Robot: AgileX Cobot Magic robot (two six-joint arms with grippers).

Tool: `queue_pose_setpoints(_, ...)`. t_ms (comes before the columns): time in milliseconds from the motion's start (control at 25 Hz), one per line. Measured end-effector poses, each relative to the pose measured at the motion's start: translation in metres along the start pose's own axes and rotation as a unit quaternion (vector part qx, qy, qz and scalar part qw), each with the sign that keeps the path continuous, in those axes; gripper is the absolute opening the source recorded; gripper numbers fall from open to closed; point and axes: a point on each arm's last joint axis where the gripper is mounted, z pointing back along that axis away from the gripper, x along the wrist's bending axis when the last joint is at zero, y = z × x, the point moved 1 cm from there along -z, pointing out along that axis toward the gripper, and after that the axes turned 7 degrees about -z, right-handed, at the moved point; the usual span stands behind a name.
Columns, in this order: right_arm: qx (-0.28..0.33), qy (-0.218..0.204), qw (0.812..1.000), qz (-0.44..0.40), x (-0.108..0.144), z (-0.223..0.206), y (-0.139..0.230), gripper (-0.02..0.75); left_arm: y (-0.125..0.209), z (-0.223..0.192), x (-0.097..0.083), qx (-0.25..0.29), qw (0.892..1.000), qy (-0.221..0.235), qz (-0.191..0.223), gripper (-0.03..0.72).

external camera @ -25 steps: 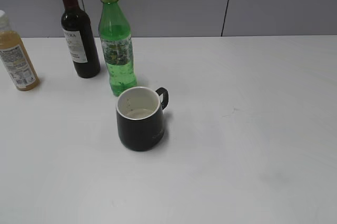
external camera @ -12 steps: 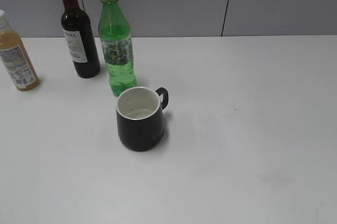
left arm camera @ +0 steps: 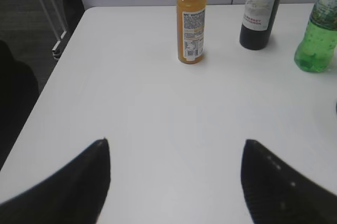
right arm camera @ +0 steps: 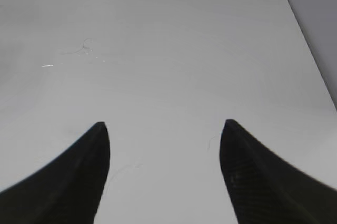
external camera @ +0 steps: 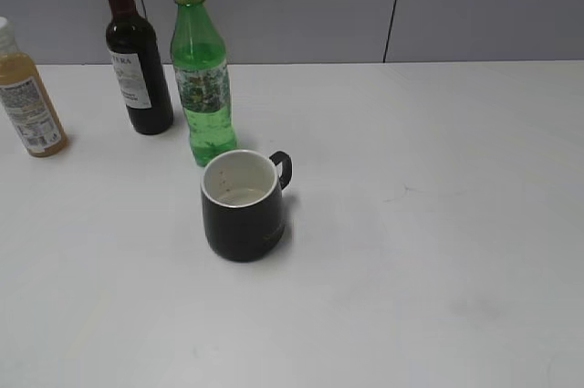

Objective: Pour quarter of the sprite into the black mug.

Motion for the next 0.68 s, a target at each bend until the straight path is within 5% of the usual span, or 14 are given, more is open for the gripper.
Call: queue_pose_setpoints(680,0.000,0.000,1.000,0.000,0.0000,0.0000,0.0000,0.500,0.0000,0.0000,0.0000,0.000,1.000,0.000,0.000,0.589)
